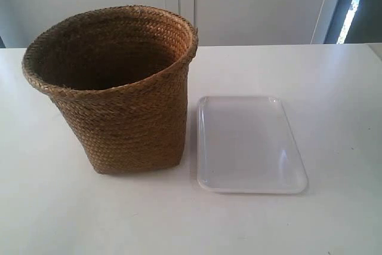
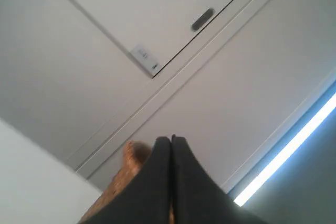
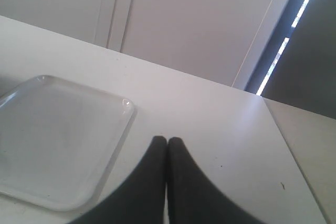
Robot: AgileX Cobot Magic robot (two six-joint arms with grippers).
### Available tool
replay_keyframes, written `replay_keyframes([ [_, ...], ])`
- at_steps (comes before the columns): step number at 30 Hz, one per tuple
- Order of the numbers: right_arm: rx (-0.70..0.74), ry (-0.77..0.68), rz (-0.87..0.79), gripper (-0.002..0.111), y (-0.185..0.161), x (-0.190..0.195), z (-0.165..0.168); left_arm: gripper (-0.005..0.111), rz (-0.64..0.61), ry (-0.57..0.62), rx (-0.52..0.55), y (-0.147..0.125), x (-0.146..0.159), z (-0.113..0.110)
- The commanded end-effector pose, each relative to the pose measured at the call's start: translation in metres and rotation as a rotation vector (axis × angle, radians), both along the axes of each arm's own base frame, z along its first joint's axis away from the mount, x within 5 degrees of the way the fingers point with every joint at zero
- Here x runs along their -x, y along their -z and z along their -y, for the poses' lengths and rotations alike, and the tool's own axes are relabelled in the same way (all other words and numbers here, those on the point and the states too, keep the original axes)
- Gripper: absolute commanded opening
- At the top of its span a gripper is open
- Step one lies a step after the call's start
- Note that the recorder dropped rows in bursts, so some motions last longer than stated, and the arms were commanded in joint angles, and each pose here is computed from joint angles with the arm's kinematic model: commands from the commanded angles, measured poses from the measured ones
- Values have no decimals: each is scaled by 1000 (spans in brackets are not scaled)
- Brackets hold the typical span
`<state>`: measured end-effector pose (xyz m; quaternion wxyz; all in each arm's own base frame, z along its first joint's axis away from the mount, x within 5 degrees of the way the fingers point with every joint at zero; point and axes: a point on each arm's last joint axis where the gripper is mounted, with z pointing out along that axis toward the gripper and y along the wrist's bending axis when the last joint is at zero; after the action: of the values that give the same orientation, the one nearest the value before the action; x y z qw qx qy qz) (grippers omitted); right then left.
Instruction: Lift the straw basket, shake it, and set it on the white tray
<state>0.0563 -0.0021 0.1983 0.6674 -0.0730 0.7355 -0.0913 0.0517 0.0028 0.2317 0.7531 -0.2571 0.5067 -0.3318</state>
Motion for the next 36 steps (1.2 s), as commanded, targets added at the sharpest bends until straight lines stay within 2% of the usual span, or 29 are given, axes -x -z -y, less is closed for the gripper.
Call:
replay_keyframes([
  [1,-3,5,9,0,1,0,0,0,-144,80,290,15,-4,0],
  [3,-3,5,9,0,1,0,0,0,-115,77,269,12,-3,0],
  [5,-3,5,9,0,1,0,0,0,-104,85,320,12,-3,-1],
  [6,-3,5,9,0,1,0,0,0,-101,77,308,11,-3,-2],
  [7,-3,5,9,0,1,0,0,0,-87,61,249,0,-2,-2],
  [9,-3,5,9,0,1,0,0,0,-137,8,60,-35,-3,-1],
  [10,-3,5,9,0,1,0,0,0,-183,-46,-152,-68,-6,0],
  [11,-3,5,9,0,1,0,0,0,-281,-84,-368,-86,-14,0],
  [13,-3,5,9,0,1,0,0,0,-415,-92,-620,-122,-36,-1],
  [15,-3,5,9,0,1,0,0,0,-515,-70,-721,-138,-59,-2],
  [19,-3,5,9,0,1,0,0,0,-761,-38,-992,-162,-102,-11],
  [21,-3,5,9,0,1,0,0,0,-903,-16,-1036,-176,-121,-16],
  [24,-3,5,9,0,1,0,0,0,-1047,30,-1086,-197,-146,-21],
  [26,-3,5,9,0,1,0,0,0,-1110,68,-1107,-204,-163,-23],
  [28,-5,5,9,0,1,0,0,0,-1150,113,-1082,-207,-176,-22],
  [33,-21,7,9,0,1,0,0,0,-1296,419,-1013,-189,-204,-8],
  [36,-21,7,9,0,1,0,0,3,-1294,554,-953,-178,-219,1],
])
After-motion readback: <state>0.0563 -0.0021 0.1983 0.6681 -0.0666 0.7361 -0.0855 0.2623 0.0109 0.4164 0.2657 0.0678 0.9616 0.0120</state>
